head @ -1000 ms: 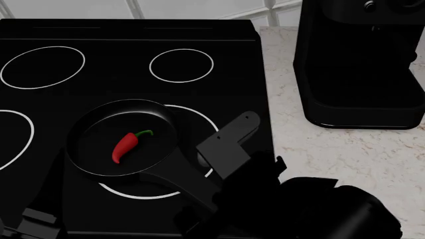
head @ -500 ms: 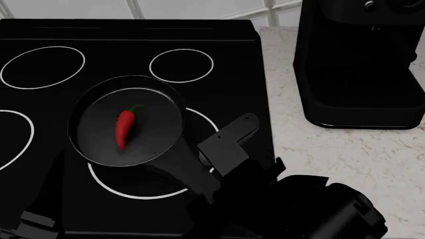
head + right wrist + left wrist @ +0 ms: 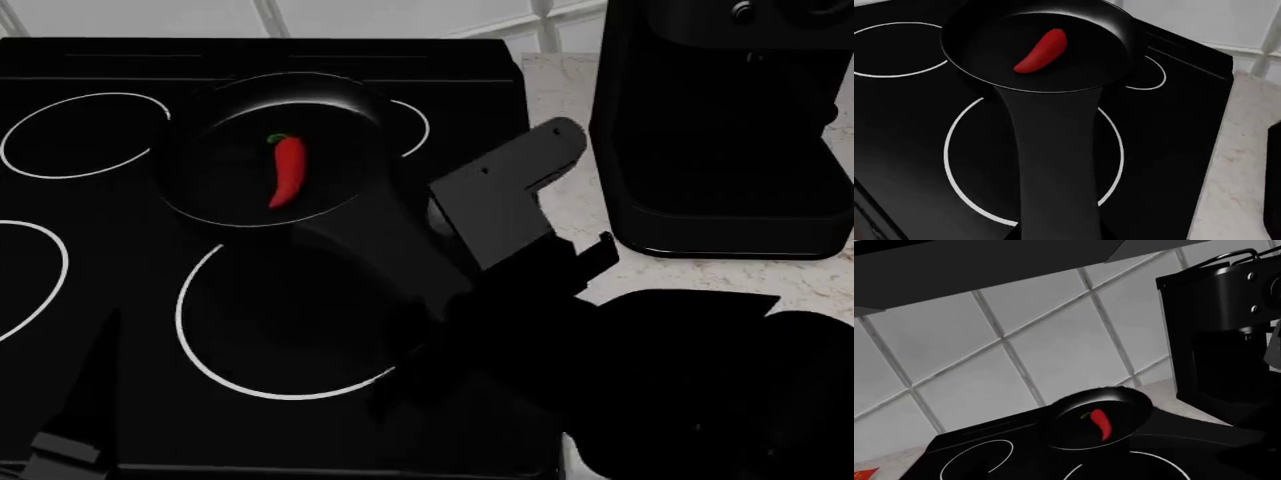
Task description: Pick up the pan and dump the vegetables in it onto the plate. Then return the pan to the stove.
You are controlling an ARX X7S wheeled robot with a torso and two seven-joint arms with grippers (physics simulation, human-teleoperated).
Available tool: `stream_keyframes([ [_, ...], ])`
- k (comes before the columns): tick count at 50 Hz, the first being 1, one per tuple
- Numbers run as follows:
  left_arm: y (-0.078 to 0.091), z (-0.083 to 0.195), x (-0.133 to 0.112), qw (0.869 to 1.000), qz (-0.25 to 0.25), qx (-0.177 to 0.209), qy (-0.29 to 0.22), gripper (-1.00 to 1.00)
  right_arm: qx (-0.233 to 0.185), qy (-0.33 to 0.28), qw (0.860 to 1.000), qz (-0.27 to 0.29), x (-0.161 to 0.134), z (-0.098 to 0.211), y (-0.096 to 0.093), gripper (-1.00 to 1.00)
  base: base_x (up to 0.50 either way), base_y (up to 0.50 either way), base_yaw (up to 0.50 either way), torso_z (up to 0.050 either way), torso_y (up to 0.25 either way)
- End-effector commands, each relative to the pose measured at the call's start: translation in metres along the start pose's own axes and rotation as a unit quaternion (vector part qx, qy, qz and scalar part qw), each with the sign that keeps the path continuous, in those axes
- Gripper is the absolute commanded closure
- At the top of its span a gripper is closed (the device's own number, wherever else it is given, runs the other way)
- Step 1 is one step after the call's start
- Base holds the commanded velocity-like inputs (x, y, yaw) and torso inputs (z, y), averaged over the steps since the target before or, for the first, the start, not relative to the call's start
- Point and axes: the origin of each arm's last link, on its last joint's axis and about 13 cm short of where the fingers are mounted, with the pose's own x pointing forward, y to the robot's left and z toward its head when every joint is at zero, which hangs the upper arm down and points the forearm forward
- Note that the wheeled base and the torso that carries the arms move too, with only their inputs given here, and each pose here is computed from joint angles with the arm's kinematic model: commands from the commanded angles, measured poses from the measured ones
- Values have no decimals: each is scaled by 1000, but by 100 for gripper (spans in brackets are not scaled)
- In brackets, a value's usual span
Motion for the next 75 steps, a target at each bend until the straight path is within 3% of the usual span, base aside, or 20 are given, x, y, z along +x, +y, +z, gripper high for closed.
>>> stream_keyframes([
  [1,1,1,-2,1000,2,1,-3,-100,-11,-68,997,-29,-34,24,0,100,0,0,0,0,0],
  [13,12,37,-6,999,13,20,-44,-100,-3,-103,993,-54,-60,36,-1,100,0,0,0,0,0],
  [15,11,50,-4,996,20,10,-84,-100,-3,-106,993,-57,-63,37,-1,100,0,0,0,0,0],
  [16,6,61,-3,992,17,-14,-125,-100,-4,-106,993,-57,-63,37,-1,100,0,0,0,0,0],
  [18,-17,88,-5,968,-24,-69,-242,-100,-5,-112,992,-60,-66,40,-1,100,0,0,0,0,0],
  [19,-12,87,-6,972,-16,-40,-231,-100,-7,-117,991,-60,-69,42,-1,100,0,0,0,0,0],
  [21,-1,53,-15,995,3,32,-90,-100,-9,-122,991,-62,-71,43,0,100,0,0,0,0,8],
  [22,0,47,-17,997,4,47,-62,-100,-12,-122,990,-64,-73,44,0,100,0,0,0,0,0],
  [50,2,49,-14,994,15,61,-86,-100,-26,-156,985,-74,-91,59,5,100,15,500,0,0,0],
  [58,19,82,-3,994,7,58,-92,-100,-27,-161,984,-75,-90,60,6,100,16,500,0,0,1],
  [75,17,92,-3,993,-3,54,-103,-100,-37,-167,983,-66,-94,64,11,100,15,500,0,0,1],
])
